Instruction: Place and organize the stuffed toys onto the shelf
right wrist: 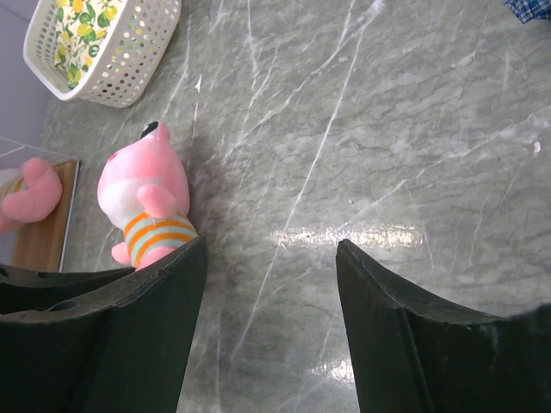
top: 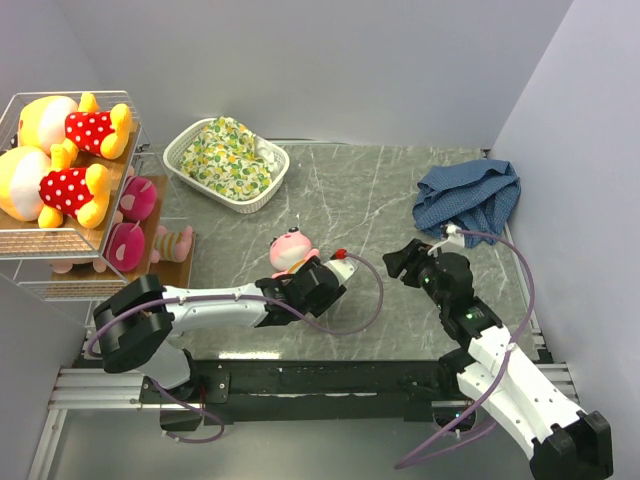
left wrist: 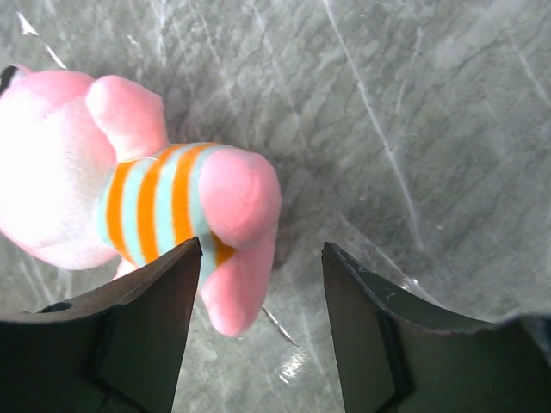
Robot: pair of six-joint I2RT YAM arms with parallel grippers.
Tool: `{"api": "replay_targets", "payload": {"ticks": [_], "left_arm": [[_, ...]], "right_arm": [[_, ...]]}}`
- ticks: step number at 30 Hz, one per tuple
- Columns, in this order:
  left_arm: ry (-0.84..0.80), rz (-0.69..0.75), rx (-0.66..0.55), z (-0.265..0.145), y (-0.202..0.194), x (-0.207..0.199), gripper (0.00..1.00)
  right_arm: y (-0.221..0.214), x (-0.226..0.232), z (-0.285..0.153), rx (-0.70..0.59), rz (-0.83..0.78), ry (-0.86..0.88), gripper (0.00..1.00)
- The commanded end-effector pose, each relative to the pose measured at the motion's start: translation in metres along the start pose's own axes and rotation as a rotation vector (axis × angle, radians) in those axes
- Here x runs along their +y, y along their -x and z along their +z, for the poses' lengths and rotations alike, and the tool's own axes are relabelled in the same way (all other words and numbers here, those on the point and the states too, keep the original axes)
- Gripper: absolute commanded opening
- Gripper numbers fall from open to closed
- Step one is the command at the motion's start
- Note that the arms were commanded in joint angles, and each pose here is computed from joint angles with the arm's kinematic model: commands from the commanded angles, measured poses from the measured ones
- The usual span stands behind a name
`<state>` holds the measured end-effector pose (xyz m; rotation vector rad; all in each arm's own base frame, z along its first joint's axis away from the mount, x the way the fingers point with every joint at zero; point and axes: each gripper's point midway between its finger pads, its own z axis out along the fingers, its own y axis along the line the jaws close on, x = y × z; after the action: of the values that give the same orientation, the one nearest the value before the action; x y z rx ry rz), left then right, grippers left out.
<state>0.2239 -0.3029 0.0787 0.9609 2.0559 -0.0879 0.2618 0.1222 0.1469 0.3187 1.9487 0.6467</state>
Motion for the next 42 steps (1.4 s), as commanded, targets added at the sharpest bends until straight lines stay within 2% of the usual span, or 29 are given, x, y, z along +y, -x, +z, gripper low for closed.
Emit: {"api": "replay_targets", "payload": {"ticks": [1,7,9,10,11,14,23,27,31,35,42], "left_arm": [[0.047,0.016,-0.053,0.0,0.019,0.007,0.64],[0.116,0.049,-0.002,0.022,0.002,0.019,0.62],[0.113,0.039,0.012,0.029,0.001,0.021,0.54],[0.12,0.038,0.021,0.031,0.0,0.022,0.47],[0.14,0.023,0.016,0.031,0.004,0.025,0.25],[0.182,-0.01,0.035,0.028,0.006,0.031,0.01],[0.334,-0.158,0.109,-0.007,0.02,0.057,0.01],[0.472,-0.129,0.21,-0.032,-0.001,0.082,0.01],[0.569,-0.19,0.246,-0.055,-0.012,0.099,0.01],[0.632,-0.228,0.262,-0.074,-0.016,0.11,0.01],[0.86,-0.278,0.262,-0.103,-0.029,0.153,0.01]], "right_arm": [[0.013,0.007,0.001,-0.053,0.003,0.034,0.68],[0.013,0.007,0.001,-0.053,0.0,0.035,0.68],[0.014,0.007,0.001,-0.055,0.001,0.037,0.68],[0.013,0.006,0.001,-0.054,0.001,0.036,0.68],[0.015,0.007,0.0,-0.058,0.0,0.036,0.68],[0.016,0.005,-0.001,-0.064,-0.007,0.028,0.68],[0.017,0.007,-0.003,-0.071,-0.005,0.038,0.68],[0.018,0.006,-0.004,-0.073,-0.016,0.036,0.68],[0.023,0.008,-0.006,-0.091,-0.028,0.042,0.68],[0.025,0.009,-0.007,-0.095,-0.025,0.047,0.68],[0.024,0.009,-0.008,-0.085,-0.027,0.043,0.68]]}}
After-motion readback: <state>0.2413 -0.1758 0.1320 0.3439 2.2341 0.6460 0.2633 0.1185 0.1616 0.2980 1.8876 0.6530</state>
